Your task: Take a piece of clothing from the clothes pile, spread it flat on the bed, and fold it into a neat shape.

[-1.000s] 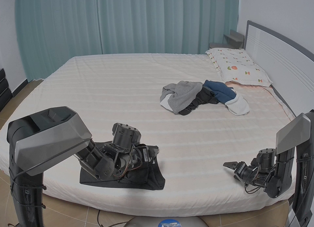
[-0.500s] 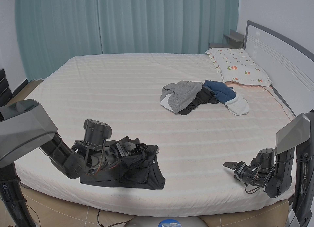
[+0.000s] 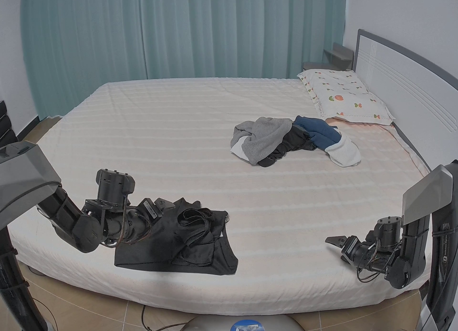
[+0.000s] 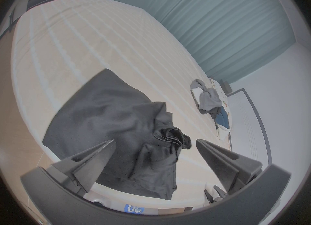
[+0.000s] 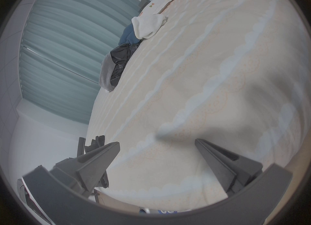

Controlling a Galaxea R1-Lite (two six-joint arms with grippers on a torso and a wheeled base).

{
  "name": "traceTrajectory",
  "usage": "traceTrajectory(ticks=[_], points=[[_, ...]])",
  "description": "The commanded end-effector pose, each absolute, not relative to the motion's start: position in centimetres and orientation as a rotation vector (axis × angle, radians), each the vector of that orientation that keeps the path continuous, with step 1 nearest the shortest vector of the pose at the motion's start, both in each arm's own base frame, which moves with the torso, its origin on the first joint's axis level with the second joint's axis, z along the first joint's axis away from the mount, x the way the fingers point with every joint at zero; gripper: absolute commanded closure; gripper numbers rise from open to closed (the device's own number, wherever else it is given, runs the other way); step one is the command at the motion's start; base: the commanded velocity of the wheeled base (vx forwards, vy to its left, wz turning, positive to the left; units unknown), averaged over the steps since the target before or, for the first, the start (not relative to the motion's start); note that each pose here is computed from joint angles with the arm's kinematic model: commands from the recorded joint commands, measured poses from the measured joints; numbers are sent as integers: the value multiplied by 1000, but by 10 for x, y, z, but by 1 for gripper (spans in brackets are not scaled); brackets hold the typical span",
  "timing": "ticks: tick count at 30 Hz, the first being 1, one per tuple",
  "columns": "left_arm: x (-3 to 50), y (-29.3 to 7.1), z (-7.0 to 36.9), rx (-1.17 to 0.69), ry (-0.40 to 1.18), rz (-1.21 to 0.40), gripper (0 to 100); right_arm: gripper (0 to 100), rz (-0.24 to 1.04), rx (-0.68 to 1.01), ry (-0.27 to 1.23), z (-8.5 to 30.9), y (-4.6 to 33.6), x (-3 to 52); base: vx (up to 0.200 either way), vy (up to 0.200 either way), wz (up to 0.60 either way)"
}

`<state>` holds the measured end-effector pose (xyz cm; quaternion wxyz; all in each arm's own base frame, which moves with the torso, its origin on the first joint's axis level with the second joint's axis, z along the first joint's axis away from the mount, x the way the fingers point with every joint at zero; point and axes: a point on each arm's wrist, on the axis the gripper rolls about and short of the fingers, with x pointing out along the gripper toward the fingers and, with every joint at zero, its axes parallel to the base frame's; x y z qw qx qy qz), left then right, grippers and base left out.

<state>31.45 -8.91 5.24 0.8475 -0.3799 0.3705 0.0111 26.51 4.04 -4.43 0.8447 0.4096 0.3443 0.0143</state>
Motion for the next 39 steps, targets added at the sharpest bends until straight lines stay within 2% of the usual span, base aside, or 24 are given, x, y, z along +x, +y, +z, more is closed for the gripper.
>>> traceTrajectory(ticks=[1,9,12,20,21,29,34,39], points=[[310,-68,54,-836,780,52,0,0,36,865,716,-43,41,266,0,200,0],[298,-51,44,-921,852,52,0,0,45,853,686,-39,43,270,0,200,0],[297,-45,36,-952,870,27,0,0,117,826,610,-10,57,266,0,200,0],[300,-46,22,-1021,890,72,0,0,237,780,552,11,86,264,0,200,0],[300,-47,21,-1021,880,78,0,0,289,748,549,16,99,267,0,200,0],[297,-46,18,-1024,846,57,0,0,432,712,569,35,152,292,0,200,0],[295,-46,16,-1020,852,60,0,0,489,695,598,50,190,315,0,200,0],[294,-47,16,-1013,858,55,0,0,532,710,608,51,209,317,0,200,0]])
